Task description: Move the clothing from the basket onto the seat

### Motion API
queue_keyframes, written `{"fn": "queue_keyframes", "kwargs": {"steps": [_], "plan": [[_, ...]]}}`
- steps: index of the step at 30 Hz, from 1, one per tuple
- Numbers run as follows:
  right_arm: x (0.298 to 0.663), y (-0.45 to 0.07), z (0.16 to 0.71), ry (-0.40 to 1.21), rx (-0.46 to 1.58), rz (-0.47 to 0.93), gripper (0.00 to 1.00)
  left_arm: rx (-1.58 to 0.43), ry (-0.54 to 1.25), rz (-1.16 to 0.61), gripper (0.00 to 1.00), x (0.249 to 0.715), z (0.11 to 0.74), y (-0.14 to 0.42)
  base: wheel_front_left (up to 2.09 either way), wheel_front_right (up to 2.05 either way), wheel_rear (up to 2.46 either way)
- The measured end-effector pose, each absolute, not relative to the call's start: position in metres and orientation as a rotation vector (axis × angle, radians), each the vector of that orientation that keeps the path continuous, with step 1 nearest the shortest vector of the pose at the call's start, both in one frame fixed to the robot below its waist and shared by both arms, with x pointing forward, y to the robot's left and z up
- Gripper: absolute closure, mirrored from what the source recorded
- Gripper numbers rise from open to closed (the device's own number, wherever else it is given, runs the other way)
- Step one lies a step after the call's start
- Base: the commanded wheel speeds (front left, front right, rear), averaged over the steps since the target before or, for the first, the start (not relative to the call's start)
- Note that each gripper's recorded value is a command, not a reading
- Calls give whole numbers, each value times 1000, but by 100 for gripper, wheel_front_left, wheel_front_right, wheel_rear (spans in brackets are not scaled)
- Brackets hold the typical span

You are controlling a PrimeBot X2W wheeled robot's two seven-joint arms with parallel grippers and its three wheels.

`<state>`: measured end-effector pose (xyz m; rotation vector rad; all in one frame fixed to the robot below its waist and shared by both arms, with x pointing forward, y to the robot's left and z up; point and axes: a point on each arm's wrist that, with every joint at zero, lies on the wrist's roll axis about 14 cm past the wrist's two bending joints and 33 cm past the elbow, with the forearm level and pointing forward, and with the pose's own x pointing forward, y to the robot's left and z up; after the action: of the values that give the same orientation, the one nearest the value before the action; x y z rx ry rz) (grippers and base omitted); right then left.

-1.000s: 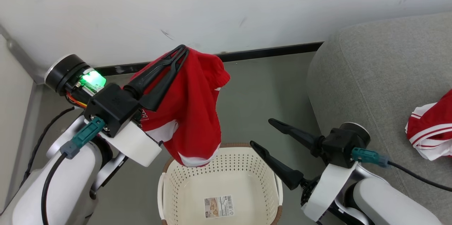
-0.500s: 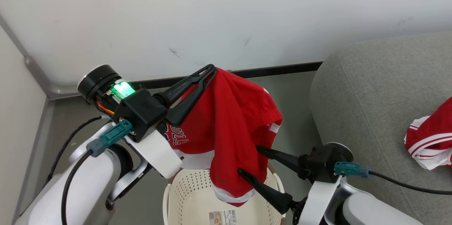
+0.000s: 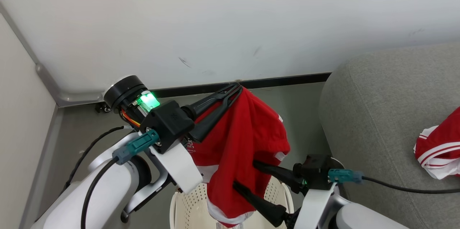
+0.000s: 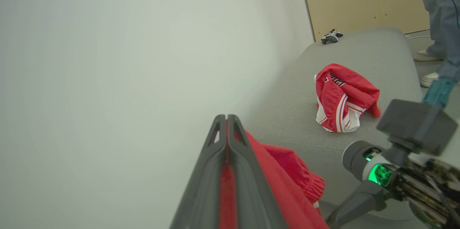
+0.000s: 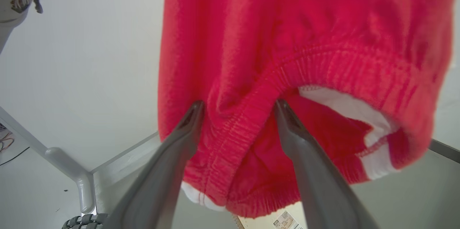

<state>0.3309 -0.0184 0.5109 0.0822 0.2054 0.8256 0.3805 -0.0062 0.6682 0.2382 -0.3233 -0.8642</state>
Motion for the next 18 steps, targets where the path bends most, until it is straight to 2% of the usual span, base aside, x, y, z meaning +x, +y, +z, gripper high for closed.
{"fn": "queue_keyframes", "kwargs": {"steps": [11, 17, 18], "plan": [[312, 3, 496, 289, 174, 880, 0, 238, -311, -881, 100, 375, 671, -11, 0, 0, 0], [310, 15, 502, 263, 190, 913, 0, 239, -311, -884, 100, 374, 673, -11, 0, 0, 0], [311, 16, 505, 252, 186, 918, 2, 241, -313, -884, 100, 374, 674, -11, 0, 0, 0]]}}
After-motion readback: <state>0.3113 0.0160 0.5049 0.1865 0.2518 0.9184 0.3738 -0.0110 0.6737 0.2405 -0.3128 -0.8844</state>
